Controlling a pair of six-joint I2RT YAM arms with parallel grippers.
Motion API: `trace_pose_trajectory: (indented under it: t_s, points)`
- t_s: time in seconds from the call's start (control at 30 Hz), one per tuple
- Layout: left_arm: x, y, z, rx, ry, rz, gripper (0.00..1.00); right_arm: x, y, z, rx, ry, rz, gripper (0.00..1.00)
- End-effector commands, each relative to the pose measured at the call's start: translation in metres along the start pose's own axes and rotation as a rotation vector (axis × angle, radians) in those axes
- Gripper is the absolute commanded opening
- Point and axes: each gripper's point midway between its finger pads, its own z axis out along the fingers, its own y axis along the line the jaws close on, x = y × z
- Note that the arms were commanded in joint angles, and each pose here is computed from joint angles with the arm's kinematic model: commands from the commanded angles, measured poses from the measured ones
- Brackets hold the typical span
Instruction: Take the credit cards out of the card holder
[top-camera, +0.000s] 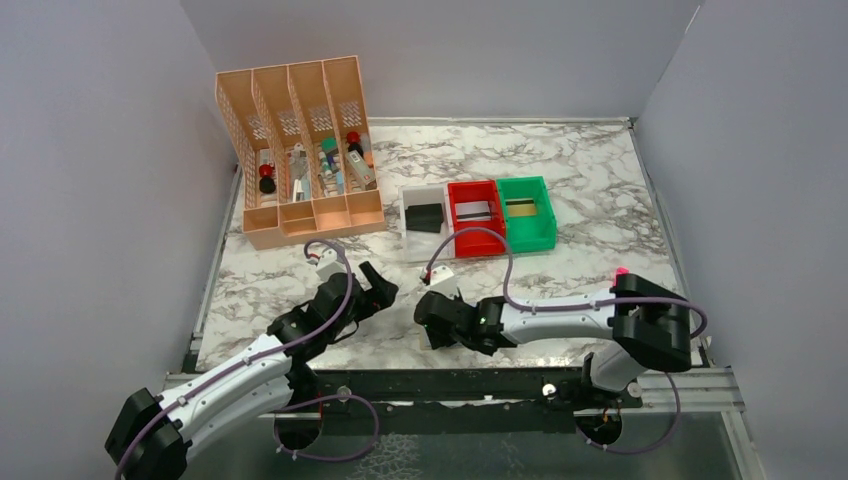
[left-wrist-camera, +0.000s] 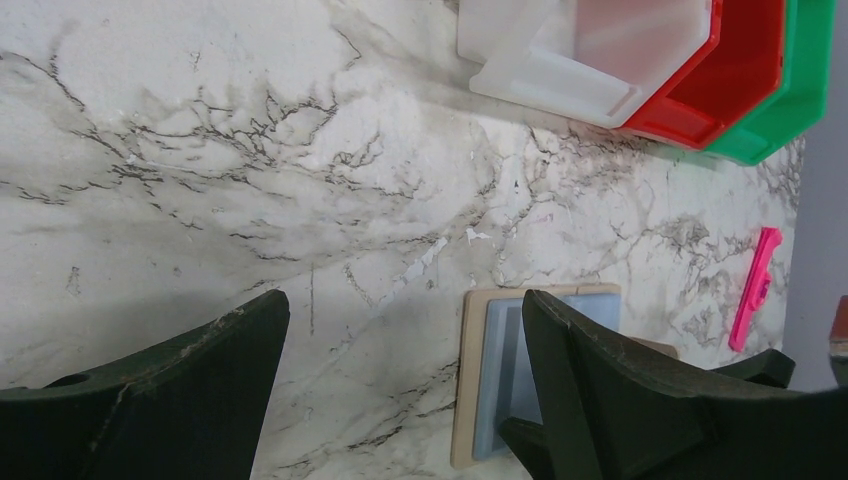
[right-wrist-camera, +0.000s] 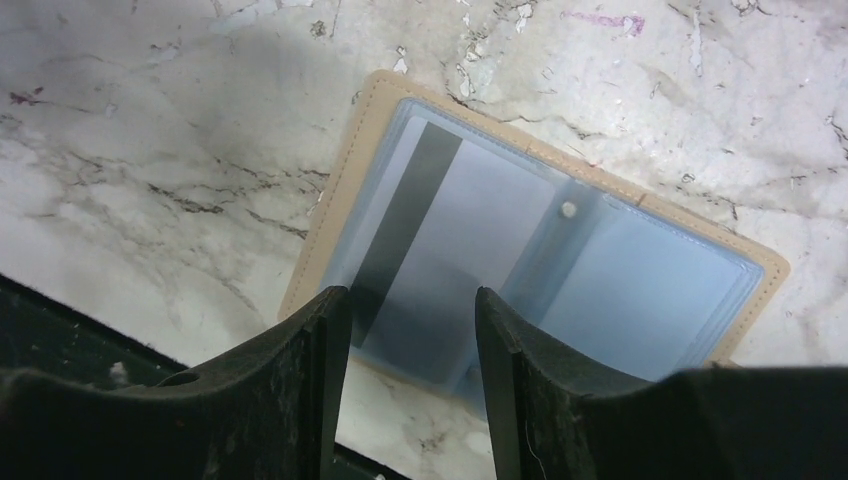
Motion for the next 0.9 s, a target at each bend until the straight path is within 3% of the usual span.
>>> trace_pose_trajectory:
  t_s: [0.0,0.17,0.5,0.87]
  points:
    - [0.001,0.002,0.003,-0.001,0.001,0.002,0.9,0.004,-0.007,0.012,0.086,0.014,-0.033,0.54]
    - [0.003,0.002,0.003,0.001,0.009,0.008,0.9,0.022,-0.023,0.025,0.188,0.064,-0.053,0.5]
    - [0.003,0.0,0.003,0.011,0.012,0.007,0.91,0.031,-0.029,0.028,0.198,0.066,-0.031,0.27]
    - [0.01,-0.013,0.004,0.075,0.048,0.011,0.91,0.0,-0.002,0.01,0.038,-0.041,0.041,0.04]
